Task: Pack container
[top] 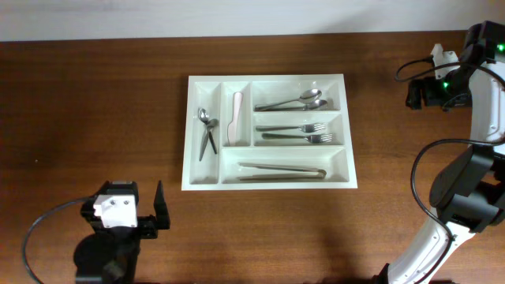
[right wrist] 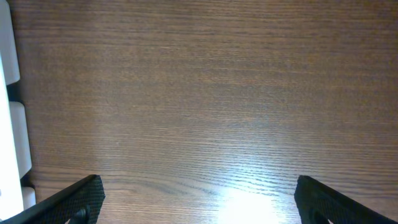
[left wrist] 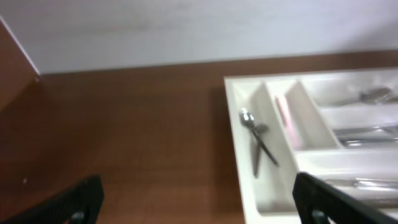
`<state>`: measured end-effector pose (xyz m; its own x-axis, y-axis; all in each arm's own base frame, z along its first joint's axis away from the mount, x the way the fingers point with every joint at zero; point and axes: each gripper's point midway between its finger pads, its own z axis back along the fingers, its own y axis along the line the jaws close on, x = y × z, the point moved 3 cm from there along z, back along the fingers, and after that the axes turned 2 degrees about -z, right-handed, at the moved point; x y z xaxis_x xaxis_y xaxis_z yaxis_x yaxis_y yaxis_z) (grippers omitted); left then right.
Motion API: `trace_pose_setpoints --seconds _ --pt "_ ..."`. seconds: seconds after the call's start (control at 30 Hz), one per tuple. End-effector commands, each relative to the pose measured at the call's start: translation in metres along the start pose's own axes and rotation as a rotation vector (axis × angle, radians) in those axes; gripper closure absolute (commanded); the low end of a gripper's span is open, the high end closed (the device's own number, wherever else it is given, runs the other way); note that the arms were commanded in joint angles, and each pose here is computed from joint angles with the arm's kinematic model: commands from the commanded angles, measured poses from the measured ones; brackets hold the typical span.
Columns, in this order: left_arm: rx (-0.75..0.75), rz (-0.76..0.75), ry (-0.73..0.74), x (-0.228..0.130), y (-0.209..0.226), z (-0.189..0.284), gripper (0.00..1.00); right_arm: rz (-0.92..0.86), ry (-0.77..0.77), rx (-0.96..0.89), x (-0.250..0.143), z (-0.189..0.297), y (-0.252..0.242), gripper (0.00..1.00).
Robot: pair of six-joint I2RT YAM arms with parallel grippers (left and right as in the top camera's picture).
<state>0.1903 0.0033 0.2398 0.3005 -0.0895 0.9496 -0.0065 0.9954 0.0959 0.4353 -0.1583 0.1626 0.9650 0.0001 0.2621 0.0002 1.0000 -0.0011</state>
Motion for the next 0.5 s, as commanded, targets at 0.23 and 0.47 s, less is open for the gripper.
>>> trace_pose_setpoints --seconds 0.23,0.47 --pt "0.047 -0.094 -0.054 -0.044 0.005 -0.014 0.01 0.007 0.006 0.011 -0.001 -0.004 0.000 0.01" --pt "0.027 -0.145 -0.062 -0.060 0.000 -0.020 0.01 0.007 0.006 0.011 -0.001 -0.004 0.000 0.01"
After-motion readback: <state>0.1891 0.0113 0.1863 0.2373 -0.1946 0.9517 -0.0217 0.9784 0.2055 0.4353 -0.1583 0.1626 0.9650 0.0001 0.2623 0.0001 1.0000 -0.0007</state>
